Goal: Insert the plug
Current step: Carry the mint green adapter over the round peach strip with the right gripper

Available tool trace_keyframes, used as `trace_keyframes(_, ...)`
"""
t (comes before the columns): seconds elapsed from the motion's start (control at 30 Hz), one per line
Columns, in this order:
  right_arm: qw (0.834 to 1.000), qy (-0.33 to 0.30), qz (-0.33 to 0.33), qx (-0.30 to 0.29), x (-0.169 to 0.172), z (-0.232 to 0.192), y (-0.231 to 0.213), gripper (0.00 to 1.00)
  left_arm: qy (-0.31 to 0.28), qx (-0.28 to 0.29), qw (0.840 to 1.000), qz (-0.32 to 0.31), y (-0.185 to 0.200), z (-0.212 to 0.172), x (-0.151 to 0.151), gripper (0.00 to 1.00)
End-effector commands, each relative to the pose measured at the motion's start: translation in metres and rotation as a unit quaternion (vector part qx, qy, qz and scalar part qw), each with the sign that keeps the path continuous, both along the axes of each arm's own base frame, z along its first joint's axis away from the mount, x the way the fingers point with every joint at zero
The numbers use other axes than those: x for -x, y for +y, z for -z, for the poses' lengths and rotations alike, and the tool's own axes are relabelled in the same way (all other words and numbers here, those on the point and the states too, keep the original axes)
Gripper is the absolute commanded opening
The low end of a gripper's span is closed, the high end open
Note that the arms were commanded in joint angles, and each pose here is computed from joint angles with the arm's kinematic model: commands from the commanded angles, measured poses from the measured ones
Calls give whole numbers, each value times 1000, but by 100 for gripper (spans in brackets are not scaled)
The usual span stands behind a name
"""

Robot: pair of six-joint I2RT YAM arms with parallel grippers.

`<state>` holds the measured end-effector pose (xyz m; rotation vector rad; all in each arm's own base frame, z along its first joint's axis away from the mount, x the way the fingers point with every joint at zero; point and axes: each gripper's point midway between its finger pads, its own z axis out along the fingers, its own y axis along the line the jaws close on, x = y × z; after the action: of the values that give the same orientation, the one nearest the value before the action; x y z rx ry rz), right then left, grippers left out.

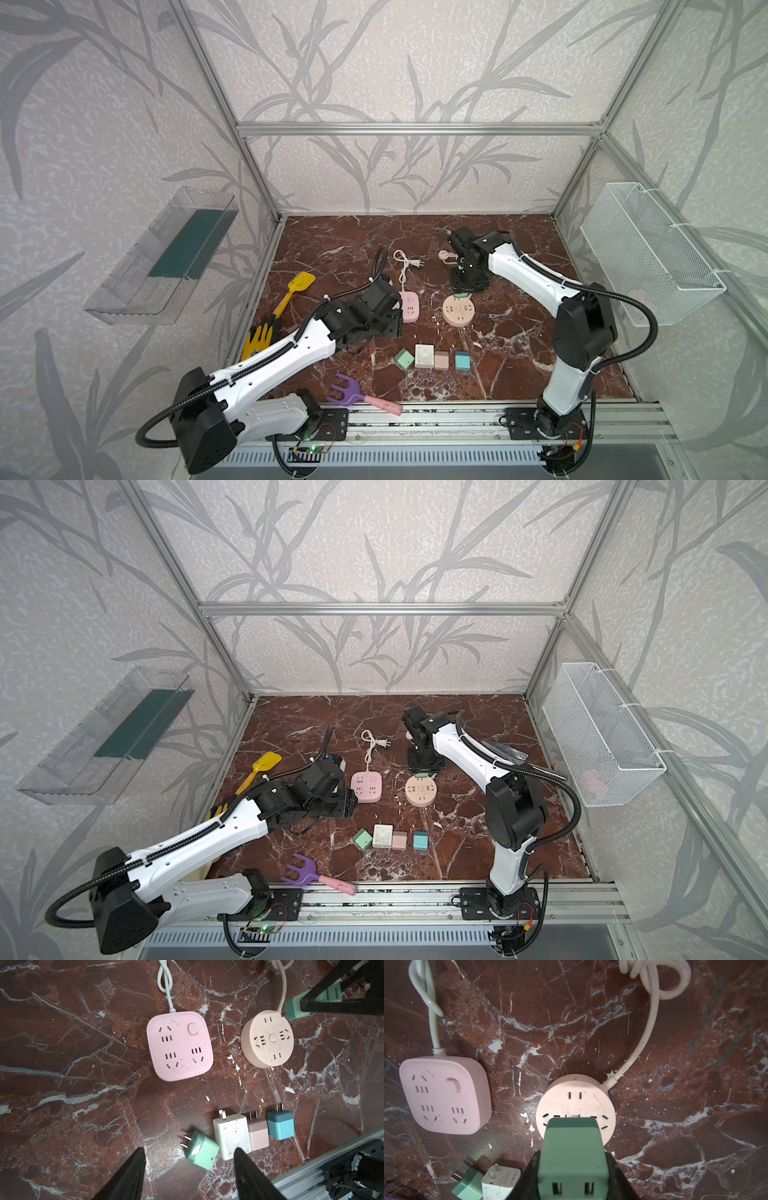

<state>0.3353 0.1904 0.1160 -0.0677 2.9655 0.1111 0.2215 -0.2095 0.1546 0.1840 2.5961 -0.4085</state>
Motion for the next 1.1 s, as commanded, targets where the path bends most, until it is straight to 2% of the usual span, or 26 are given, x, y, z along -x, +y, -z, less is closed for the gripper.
trace_keyframes(0.0, 1000, 1, -4, 13, -4, 0, -3, 0, -7, 3, 1000, 5, -5, -7, -2, 66)
trace_keyframes(1.07, 1000, 9, 8, 17, -17, 25, 2, 0, -16, 11, 1000, 7, -7, -10, -2, 65)
